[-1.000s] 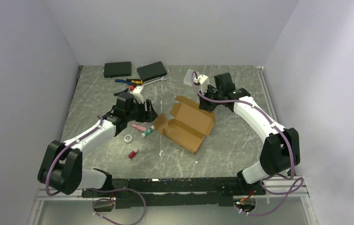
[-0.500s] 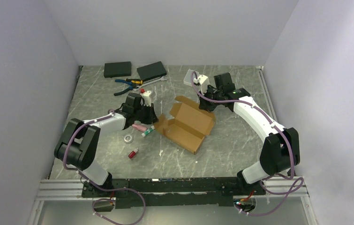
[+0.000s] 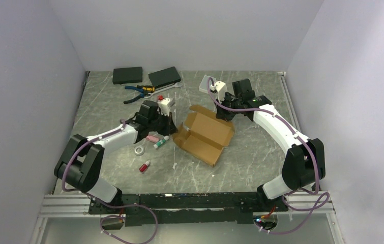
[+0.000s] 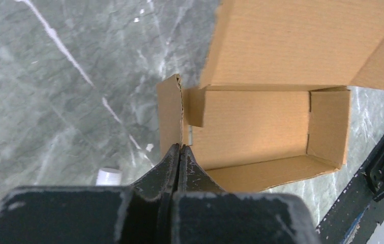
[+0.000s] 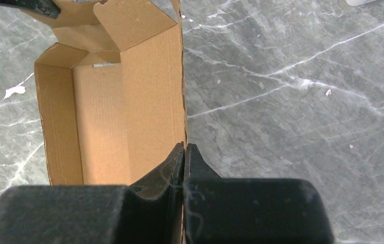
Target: Fold the paper box
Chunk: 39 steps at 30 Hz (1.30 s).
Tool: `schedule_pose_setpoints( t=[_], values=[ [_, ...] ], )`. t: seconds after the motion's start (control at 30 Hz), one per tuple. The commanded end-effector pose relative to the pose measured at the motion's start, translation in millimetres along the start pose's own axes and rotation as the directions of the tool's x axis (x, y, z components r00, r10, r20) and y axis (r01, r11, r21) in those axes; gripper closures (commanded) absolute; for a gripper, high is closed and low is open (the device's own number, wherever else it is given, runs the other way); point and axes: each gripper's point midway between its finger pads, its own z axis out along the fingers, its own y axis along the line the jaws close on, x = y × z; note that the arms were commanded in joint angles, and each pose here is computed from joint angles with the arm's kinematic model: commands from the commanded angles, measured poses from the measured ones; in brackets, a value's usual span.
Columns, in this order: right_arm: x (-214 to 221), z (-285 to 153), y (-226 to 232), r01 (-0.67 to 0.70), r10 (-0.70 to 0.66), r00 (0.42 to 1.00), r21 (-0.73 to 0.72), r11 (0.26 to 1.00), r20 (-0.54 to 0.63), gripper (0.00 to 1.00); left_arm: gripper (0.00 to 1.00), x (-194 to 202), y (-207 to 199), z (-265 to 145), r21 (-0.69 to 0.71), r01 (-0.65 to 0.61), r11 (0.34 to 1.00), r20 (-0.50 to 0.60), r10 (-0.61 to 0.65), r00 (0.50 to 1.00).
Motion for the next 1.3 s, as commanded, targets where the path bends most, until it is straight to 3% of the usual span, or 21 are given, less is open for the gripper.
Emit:
schedule_pose_setpoints(
  t=[0.0, 0.57, 1.0, 1.27],
  values=[
    [-7, 2, 2, 0.018, -0.018, 1.0, -0.003, 1.0, 0.024, 1.0, 1.0, -17, -27, -5, 0.051, -0.07, 0.996, 0.047, 0.067, 0.997],
    [-8, 0, -10, -0.017, 0.016, 1.0, 0.075, 0.997, 0.026, 1.0, 1.0, -9, -30, -4, -0.014, -0.04, 0.999, 0.026, 0.04, 0.999],
    [-4, 4, -11, -0.038, 0.037, 0.999, 0.084, 0.996, 0.01, 1.0, 1.0, -17, -47, -10, 0.077, -0.093, 0.993, 0.072, 0.087, 0.994],
    [-5, 5, -8, -0.03, 0.029, 1.0, 0.071, 0.997, 0.009, 1.0, 1.0, -17, -54, -5, 0.102, -0.112, 0.988, 0.034, 0.109, 0.993]
  ],
)
